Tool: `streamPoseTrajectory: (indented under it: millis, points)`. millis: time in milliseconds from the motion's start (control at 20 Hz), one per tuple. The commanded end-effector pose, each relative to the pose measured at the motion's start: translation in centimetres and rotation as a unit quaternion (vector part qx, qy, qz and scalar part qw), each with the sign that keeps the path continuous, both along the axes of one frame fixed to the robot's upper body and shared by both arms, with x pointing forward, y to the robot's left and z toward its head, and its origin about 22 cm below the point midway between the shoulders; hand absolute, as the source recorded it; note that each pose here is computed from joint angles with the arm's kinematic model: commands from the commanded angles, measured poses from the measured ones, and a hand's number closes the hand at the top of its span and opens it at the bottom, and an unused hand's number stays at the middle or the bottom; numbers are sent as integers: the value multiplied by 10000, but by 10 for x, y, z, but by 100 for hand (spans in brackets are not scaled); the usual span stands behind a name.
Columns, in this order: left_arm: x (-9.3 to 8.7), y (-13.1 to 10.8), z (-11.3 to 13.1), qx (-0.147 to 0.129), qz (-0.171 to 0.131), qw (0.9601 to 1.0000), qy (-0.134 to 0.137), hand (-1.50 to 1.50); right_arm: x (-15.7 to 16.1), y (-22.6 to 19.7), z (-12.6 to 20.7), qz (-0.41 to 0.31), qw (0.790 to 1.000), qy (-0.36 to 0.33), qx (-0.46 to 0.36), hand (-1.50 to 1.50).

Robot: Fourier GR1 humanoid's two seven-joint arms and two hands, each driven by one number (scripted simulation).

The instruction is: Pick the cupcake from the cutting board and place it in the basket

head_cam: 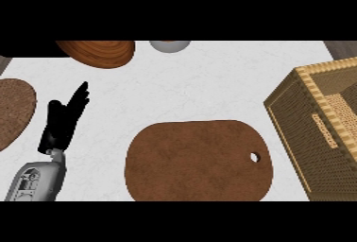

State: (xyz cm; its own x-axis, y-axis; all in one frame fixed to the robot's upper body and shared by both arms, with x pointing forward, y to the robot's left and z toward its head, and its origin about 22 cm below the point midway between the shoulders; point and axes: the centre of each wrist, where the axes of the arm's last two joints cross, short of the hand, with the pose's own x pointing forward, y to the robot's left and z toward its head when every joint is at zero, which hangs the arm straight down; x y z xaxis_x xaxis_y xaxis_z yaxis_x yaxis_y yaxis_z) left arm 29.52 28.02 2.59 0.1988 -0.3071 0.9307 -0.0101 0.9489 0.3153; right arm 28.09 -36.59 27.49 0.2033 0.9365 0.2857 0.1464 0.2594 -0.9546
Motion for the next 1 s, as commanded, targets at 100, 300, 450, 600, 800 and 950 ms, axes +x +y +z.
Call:
streamPoseTrajectory:
  millis: [100,300,450,600,800,950]
  points:
    - [-7,-11,-2,-34,-72,10000,37,0,10,-12,-22,-165,9950,319,932,150]
    - [7,-7,4,-15,-36,10000,-4,0,12,-22,-67,-247,9897,299,1375,-150]
    - [0,5,-13,2,-28,10000,-43,0,20,-24,-61,-103,9874,-49,1579,-150]
    - [8,-2,9,-45,-29,10000,-26,0,14,-32,-83,-117,9829,-506,1769,-150]
    - [19,-13,15,14,-16,10000,-36,0,12,-45,-50,-296,9649,-1458,2165,-150]
    - [1,6,-3,-117,5,9999,68,0,-15,-60,-48,-698,9595,-1812,2042,-150]
